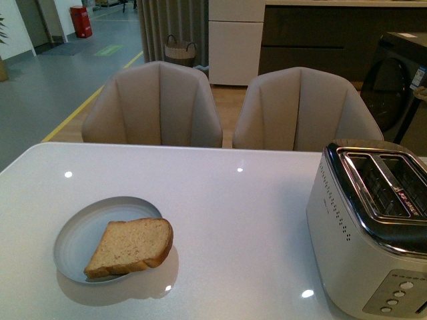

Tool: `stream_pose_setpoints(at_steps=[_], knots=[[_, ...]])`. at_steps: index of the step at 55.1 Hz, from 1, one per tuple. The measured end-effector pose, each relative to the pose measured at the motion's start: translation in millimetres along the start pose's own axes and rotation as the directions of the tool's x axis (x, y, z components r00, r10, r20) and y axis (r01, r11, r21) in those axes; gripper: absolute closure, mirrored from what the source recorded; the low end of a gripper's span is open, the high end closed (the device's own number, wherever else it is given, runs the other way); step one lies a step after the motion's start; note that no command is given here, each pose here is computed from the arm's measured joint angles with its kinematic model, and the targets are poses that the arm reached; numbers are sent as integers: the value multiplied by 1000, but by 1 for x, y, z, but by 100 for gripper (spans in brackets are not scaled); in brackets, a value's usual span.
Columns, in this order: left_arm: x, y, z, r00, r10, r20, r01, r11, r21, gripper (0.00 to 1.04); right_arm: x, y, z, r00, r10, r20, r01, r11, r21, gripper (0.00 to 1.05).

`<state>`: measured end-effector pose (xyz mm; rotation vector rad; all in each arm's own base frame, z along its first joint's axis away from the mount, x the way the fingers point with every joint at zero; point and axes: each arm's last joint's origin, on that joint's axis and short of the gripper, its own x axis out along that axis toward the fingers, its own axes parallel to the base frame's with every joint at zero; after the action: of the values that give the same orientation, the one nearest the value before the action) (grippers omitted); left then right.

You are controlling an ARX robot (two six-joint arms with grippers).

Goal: Left arm holds plate, right arm toasts bread

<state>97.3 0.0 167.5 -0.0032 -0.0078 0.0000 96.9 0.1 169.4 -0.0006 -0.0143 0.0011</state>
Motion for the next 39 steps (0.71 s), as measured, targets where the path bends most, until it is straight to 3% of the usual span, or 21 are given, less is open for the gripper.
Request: stream_pose_setpoints(at_steps=[22,26,29,34,39], knots=[[0,0,0,1000,2,-3,-2,1000,-3,7,0,0,0,1000,0,0,0,1000,0,9],[2,0,0,942,55,-330,-104,986,-132,7,0,0,0,1000,0,0,0,1000,0,9],[6,1,-3,898,44,-437,-138,973,-185,7,0,0,0,1000,0,0,0,1000,0,9],[17,4,-5,872,22,-490,-167,953,-253,7,0,0,0,1000,0,0,0,1000,0,9],[37,9,2,883,20,-468,-179,937,-299,7,0,0,0,1000,0,0,0,1000,0,9]])
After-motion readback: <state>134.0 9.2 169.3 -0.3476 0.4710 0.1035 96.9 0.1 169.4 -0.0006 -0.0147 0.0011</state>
